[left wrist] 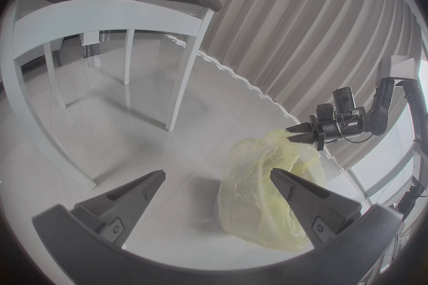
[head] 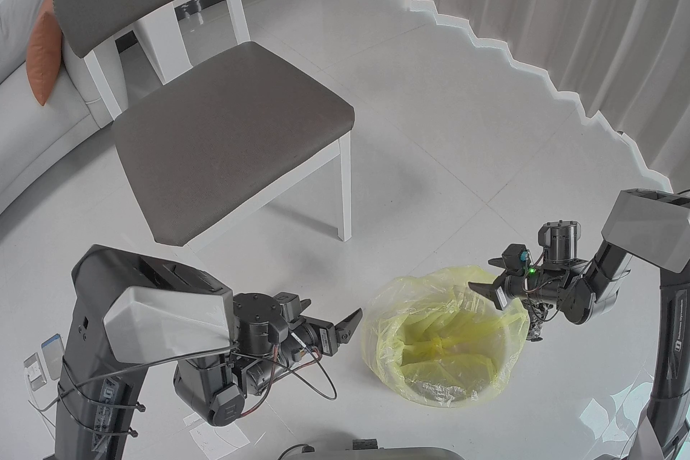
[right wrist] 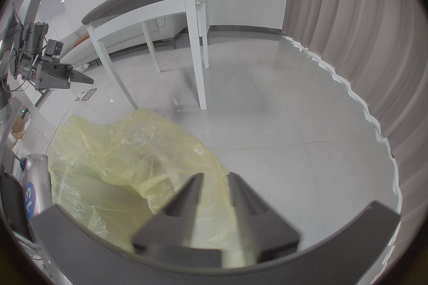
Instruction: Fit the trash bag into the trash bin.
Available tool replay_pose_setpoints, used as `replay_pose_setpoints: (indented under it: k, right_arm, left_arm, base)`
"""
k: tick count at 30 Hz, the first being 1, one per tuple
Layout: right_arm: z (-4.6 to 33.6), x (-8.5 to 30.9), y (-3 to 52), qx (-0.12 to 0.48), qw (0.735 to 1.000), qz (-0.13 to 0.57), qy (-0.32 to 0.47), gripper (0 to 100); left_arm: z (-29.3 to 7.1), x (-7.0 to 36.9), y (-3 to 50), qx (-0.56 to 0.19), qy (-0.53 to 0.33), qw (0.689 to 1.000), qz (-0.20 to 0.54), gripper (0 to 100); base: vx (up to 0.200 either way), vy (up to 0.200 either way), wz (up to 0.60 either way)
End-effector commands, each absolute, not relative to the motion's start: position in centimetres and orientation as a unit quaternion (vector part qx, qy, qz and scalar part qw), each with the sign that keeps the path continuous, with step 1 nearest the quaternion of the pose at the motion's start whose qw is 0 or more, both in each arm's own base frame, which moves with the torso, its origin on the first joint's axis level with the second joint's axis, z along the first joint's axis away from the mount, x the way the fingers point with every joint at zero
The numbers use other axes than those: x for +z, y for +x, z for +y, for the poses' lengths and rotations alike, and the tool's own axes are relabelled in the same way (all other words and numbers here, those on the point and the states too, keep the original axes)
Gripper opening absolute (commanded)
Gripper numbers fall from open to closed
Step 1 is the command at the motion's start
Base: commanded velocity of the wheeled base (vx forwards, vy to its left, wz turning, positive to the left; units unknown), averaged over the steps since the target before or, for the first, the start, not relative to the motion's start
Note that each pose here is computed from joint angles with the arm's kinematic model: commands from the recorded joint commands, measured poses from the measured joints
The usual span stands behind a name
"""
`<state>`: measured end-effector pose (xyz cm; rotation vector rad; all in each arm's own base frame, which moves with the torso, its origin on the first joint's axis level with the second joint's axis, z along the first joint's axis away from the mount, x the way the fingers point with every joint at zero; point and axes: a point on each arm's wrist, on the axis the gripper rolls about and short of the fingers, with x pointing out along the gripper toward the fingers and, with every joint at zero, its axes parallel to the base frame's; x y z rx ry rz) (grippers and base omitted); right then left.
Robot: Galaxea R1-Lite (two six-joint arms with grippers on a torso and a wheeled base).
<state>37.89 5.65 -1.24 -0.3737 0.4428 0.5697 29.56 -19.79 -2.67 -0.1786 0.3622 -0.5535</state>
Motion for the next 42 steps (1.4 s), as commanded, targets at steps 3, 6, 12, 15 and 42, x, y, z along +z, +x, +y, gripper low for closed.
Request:
replay_pose_setpoints:
  k: [3,6,12,15,42]
  right_arm:
    - [5.8,-0.8,37.2,0.28,0.918,0.213,-0.182,100]
    - [5.3,0.7,36.6,0.273,0.922,0.203,-0.183,100]
    - [3.9,3.1,35.6,0.254,0.931,0.187,-0.184,100]
    - [3.5,3.5,35.1,0.249,0.933,0.186,-0.184,100]
    - [0.7,3.3,33.0,0.213,0.94,0.197,-0.178,100]
  left_arm:
    - [-21.2,-2.9,30.3,-0.292,-0.087,0.936,0.179,100]
    - [-22.4,-3.4,30.0,-0.311,-0.084,0.929,0.184,100]
    - [-24.0,-4.8,29.3,-0.336,-0.078,0.918,0.195,100]
    - [-24.2,-5.3,29.1,-0.338,-0.074,0.917,0.2,100]
    - [-25.4,-8.3,30.1,-0.348,-0.069,0.906,0.23,0]
  base:
    - [0.0,0.0,0.0]
    - [0.0,0.0,0.0]
    - [0.0,0.0,0.0]
    - [0.0,0.0,0.0]
    - [0.0,0.0,0.0]
